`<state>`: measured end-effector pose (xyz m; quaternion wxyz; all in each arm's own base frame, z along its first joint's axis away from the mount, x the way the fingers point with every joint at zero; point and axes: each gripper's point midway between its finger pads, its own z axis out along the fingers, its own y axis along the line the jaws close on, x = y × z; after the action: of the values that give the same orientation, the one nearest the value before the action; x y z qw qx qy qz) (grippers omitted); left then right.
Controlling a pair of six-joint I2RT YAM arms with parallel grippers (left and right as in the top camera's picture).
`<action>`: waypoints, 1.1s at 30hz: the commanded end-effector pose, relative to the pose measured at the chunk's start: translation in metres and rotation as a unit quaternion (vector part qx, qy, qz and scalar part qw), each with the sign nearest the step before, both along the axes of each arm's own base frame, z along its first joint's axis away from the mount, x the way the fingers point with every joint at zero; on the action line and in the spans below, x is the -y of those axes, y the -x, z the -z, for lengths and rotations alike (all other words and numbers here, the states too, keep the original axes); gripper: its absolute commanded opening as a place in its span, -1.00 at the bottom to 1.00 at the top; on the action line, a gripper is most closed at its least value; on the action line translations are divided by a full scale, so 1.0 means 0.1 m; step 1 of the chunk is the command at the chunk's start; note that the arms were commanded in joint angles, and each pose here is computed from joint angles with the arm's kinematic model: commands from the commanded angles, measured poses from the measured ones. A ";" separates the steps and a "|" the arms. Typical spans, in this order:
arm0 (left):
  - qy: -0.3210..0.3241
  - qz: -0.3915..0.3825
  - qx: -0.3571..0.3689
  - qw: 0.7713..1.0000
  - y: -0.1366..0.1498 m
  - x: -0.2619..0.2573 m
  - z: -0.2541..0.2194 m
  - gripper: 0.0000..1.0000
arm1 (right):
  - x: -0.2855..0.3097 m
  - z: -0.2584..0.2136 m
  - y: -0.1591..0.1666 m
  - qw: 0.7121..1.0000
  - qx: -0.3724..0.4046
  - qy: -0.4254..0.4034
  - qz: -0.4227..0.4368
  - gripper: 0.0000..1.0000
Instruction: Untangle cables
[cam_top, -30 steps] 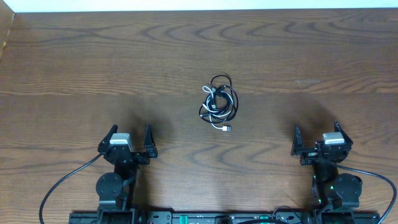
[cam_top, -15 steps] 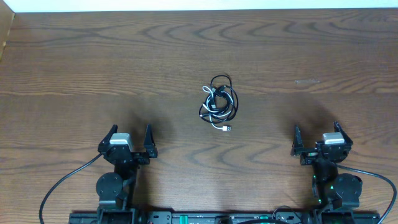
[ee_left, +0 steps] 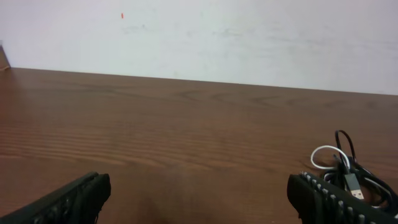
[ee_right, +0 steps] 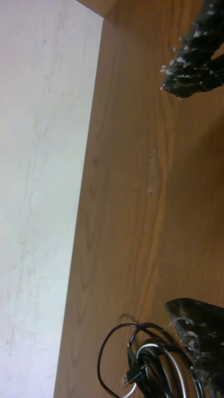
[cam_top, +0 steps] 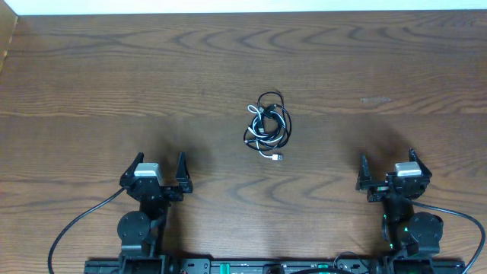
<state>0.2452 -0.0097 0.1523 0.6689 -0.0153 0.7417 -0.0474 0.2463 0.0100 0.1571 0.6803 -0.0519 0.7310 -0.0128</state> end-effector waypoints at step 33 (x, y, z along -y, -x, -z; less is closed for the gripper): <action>0.086 0.142 -0.070 0.984 0.17 0.52 -0.12 0.93 | -0.41 -0.22 0.07 0.990 0.009 -0.078 -0.120 0.99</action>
<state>0.2298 -0.0568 0.1458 0.6055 0.0303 0.7733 -0.1857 0.2434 0.0384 0.1703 0.6942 -0.0721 0.7114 0.0823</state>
